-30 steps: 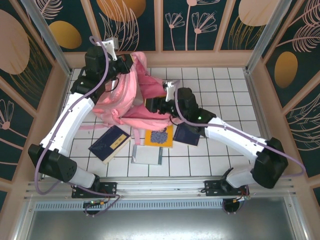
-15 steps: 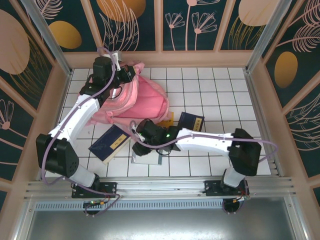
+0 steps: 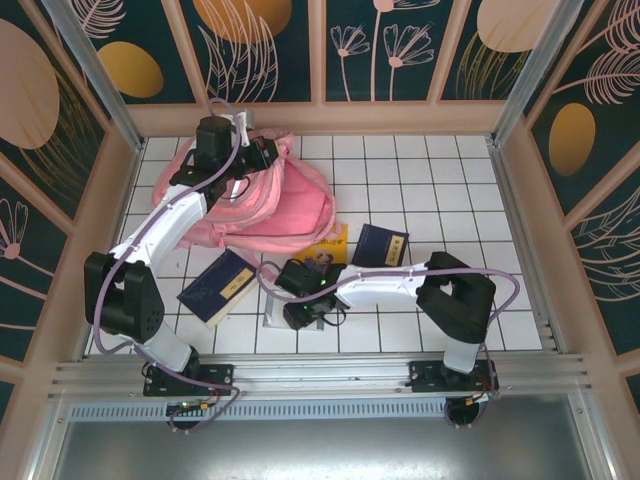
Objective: Pack the student bag
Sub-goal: Move the personal item to the bottom-center of the table, then pick up the personal item from the bottom-center of the table.
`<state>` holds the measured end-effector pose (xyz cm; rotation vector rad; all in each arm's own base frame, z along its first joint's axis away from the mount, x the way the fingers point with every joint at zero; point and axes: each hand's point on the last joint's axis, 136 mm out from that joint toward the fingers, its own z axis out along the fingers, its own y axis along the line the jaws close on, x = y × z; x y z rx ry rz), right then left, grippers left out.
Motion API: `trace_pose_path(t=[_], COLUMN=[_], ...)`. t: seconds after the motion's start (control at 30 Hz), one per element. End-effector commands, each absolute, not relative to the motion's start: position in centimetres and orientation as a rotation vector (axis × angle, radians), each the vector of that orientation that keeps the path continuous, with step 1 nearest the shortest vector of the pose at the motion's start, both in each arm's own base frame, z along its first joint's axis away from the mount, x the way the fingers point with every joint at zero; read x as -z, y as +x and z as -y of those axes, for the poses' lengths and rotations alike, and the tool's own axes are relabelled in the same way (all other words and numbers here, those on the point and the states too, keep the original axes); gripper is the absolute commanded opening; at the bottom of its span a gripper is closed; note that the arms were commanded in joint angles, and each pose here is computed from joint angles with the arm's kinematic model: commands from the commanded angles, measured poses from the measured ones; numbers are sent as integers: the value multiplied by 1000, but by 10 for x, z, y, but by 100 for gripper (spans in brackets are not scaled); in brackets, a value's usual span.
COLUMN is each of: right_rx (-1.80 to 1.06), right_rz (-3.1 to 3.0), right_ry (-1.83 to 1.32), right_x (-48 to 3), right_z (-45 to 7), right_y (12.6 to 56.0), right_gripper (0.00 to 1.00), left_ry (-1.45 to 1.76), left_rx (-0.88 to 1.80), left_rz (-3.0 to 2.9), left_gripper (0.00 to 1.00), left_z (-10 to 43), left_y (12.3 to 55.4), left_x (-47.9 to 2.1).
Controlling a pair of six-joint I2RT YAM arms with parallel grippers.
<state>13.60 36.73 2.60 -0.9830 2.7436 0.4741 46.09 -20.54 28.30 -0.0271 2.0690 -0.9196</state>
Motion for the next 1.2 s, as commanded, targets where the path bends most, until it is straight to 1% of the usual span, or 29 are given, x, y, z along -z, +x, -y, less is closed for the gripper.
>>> trace_pose_path(t=[0.0, 0.13, 0.23, 0.27, 0.33, 0.43, 0.5, 0.53, 0.63, 0.73, 0.83, 0.93, 1.07, 1.1, 1.17], right_rx=[-236, -201, -294, -355, -456, -603, -688, -726, -801, -847, -898, -967, -1060, -1086, -1155], right_rz=[-2895, -2908, -2894, -2880, -2842, -2760, -2707, -2689, -2633, -2612, -2641, -2707, -2758, -2762, -2753], right_ry=[-930, -860, -832, -833, -829, -808, -766, -752, -671, -556, -452, -355, -239, -211, -163], right_x=[8, 3, -10, -17, -30, -57, -77, -85, -109, -121, -115, -97, -78, -75, -74], right_z=[-312, -289, -291, -297, -308, -323, -327, -327, -318, -298, -278, -266, -259, -258, -259], right_y=[130, 135, 135, 134, 133, 137, 142, 143, 151, 160, 160, 149, 137, 135, 133], right_gripper=[39, 39, 39, 39, 40, 42, 43, 44, 46, 47, 49, 53, 60, 61, 63], left_ry=[-22, -18, -11, -9, 11, 43, 67, 75, 70, 74, 89, 93, 171, 169, 148], left_rx=[904, 922, 925, 931, 967, 1051, 1046, 1034, 1000, 948, 912, 972, 1091, 1096, 1086], left_rz=[-2007, -2013, -2020, -2024, -2032, -2078, -2100, -2104, -2100, -2060, -2032, -2045, -2227, -2295, -2381], left_gripper=[0, 0, 1, 3, 10, 13, 16, 18, 34, 43, 50, 51, 48, 47, 46], left_z=[197, 199, 200, 201, 211, 232, 240, 242, 238, 227, 215, 218, 249, 249, 244], left_y=[464, 461, 460, 460, 459, 458, 457, 456, 454, 443, 419, 380, 311, 294, 268], left_x=[-300, -299, -298, -295, -288, -271, -268, -269, -279, -301, -320, -311, -241, -213, -176])
